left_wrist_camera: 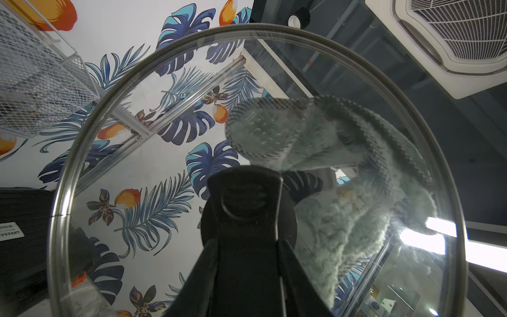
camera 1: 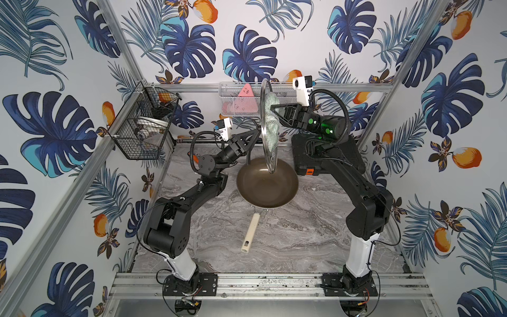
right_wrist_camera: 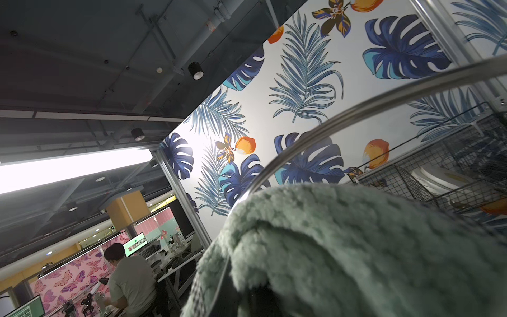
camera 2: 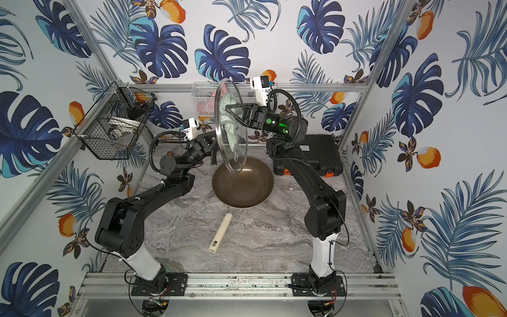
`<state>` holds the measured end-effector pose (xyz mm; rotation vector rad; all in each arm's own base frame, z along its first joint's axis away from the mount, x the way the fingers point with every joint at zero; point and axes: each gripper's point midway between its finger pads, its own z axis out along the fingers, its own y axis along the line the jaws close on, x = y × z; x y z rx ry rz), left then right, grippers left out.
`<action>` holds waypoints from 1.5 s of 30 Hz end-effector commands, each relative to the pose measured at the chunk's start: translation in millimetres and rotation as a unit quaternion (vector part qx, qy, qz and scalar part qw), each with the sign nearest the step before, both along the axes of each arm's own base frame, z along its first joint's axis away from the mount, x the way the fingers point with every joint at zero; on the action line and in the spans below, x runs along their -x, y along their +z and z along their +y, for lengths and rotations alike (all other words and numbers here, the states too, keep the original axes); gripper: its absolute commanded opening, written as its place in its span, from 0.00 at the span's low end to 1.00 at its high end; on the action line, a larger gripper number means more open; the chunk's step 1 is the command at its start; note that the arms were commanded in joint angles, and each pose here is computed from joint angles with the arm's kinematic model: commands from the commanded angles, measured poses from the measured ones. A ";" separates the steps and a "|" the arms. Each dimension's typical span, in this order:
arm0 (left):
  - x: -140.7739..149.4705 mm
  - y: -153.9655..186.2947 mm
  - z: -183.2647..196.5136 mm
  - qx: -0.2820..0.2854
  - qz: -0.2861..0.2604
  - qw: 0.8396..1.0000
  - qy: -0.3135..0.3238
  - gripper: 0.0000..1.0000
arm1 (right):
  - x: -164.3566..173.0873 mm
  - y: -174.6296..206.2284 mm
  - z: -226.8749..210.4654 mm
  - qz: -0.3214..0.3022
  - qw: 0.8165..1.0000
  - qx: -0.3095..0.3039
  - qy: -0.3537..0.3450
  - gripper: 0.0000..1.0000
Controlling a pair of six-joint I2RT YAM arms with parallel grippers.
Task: Wipe the pot lid with a cloth
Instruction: Wipe the pot lid.
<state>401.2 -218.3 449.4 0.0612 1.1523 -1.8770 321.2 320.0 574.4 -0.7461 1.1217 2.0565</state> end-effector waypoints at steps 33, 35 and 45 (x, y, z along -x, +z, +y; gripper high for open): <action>53.3 81.9 30.1 0.088 -0.099 0.991 0.008 0.00 | -38.0 -132.5 23.2 0.099 0.993 0.068 -0.021 0.00; 54.2 81.6 30.6 0.089 -0.097 0.991 0.007 0.00 | -43.2 -132.4 24.9 0.098 0.992 0.072 -0.024 0.00; 57.7 74.8 28.6 0.083 -0.084 0.993 -0.006 0.00 | -86.7 -121.5 16.8 0.092 0.990 0.089 -0.051 0.00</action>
